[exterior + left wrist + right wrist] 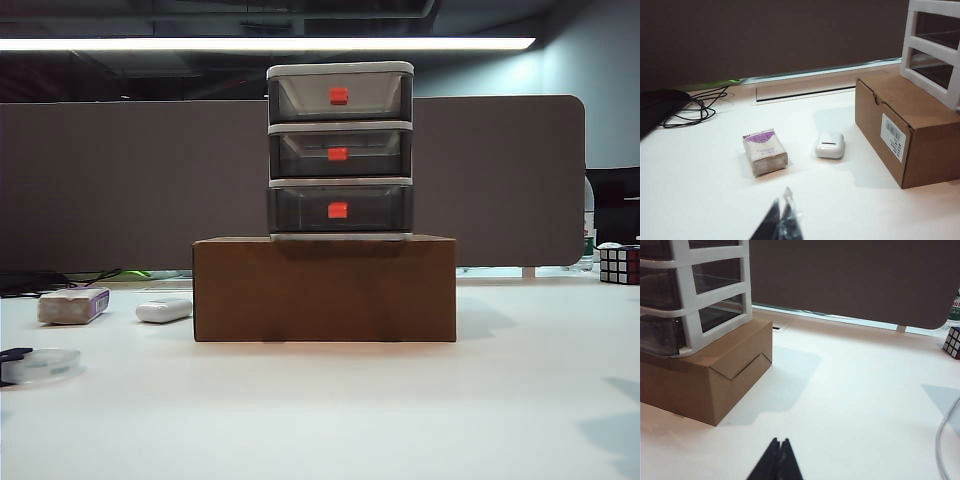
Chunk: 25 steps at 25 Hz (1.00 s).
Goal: Open the third layer of the drawer on the table, pick up the transparent tape on the table and put it in, and finally close the drawer.
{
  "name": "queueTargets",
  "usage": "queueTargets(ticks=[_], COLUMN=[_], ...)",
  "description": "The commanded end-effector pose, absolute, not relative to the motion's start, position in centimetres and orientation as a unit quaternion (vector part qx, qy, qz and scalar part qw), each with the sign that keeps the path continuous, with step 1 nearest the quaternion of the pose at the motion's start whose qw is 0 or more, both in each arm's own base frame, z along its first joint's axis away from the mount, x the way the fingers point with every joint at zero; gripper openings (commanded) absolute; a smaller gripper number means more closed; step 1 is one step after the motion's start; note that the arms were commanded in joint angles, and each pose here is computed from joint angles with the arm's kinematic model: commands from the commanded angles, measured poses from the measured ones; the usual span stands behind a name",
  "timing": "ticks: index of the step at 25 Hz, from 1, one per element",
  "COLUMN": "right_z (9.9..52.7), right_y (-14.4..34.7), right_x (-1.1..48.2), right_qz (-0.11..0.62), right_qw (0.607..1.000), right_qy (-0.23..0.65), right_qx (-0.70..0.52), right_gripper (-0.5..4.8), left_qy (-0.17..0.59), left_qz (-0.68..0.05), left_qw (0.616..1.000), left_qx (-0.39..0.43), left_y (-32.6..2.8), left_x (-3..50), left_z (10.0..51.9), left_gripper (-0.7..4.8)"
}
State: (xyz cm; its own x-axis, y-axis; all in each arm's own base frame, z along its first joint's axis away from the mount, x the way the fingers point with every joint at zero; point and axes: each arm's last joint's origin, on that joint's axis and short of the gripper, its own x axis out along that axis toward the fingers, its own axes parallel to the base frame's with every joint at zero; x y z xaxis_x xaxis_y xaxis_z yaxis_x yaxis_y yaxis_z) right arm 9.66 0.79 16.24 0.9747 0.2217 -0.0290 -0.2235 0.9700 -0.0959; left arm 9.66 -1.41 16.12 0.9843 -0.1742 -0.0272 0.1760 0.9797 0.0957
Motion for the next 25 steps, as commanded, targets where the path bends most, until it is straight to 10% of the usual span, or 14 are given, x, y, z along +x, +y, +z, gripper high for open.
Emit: queueTargets(ticks=[1,10,13,18,25], right_z=[16.2,16.2,16.3,17.0,17.7], right_y=[0.8,0.8,1.0,1.6,3.1], right_x=[9.7,9.7,9.6,9.4,9.0], right_qz=[0.112,0.113,0.151,0.252,0.255], right_qw=[0.992,0.992,0.988,0.966,0.965], right_qy=[0.003,0.003,0.008,-0.017,-0.016], right_qx=[-0.049,-0.049,0.033,0.053,0.064], right_gripper=[-0.05,-0.05,-0.05,-0.05,-0.05], left_qy=[0.003,-0.004,0.009,-0.002,0.019], left_qz=[-0.088,-0.089,-0.182,-0.307,-0.305], left_qw=[0.995,0.995,0.968,0.936,0.942], left_qx=[0.049,0.045,-0.172,-0.173,-0.142], left_y=[-1.4,-1.4,-1.9,-3.2,-7.0], left_x=[9.6,9.6,9.5,9.0,8.3], left_z=[16.4,16.5,17.0,17.7,17.3], left_gripper=[-0.05,-0.05,-0.05,-0.05,-0.05])
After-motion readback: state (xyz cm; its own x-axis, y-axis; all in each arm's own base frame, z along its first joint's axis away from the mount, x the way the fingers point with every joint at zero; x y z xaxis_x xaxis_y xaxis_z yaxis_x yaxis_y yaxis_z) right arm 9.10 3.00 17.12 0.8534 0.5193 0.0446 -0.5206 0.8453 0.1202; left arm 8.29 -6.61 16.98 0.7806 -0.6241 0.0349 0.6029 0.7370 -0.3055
